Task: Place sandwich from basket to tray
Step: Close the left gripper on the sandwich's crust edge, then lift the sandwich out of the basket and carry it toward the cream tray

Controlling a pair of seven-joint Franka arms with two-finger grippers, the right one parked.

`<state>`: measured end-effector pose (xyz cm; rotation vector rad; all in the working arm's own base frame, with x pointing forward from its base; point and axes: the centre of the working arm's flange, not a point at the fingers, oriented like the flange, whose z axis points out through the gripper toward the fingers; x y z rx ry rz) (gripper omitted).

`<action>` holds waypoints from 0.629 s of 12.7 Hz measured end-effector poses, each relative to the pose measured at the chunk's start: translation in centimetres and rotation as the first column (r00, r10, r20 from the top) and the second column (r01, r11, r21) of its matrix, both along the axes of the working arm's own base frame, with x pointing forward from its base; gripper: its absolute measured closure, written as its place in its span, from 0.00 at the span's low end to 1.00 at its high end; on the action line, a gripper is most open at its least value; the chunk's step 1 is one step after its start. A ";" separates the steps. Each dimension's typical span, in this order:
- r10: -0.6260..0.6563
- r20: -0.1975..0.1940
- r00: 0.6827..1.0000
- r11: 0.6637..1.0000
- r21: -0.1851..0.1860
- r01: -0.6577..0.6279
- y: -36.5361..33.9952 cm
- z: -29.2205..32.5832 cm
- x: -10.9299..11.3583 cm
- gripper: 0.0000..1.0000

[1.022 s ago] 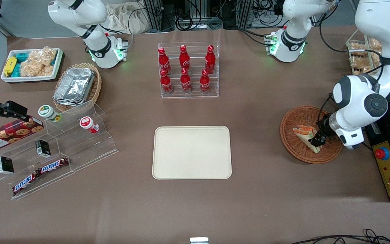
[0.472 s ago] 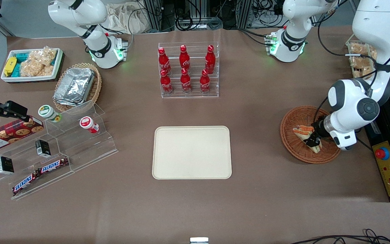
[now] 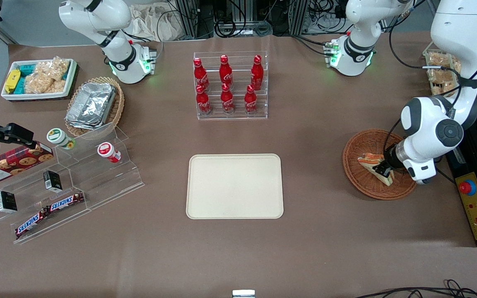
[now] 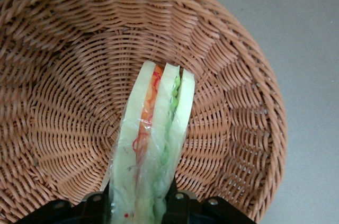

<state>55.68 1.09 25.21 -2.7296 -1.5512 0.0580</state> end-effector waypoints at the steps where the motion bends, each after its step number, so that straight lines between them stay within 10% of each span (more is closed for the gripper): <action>1: -0.001 0.011 1.000 1.000 0.003 0.001 0.0 0.6 0.2 0.65; 8: -0.087 0.067 0.994 0.996 0.025 0.086 -4.1 15.3 5.2 0.81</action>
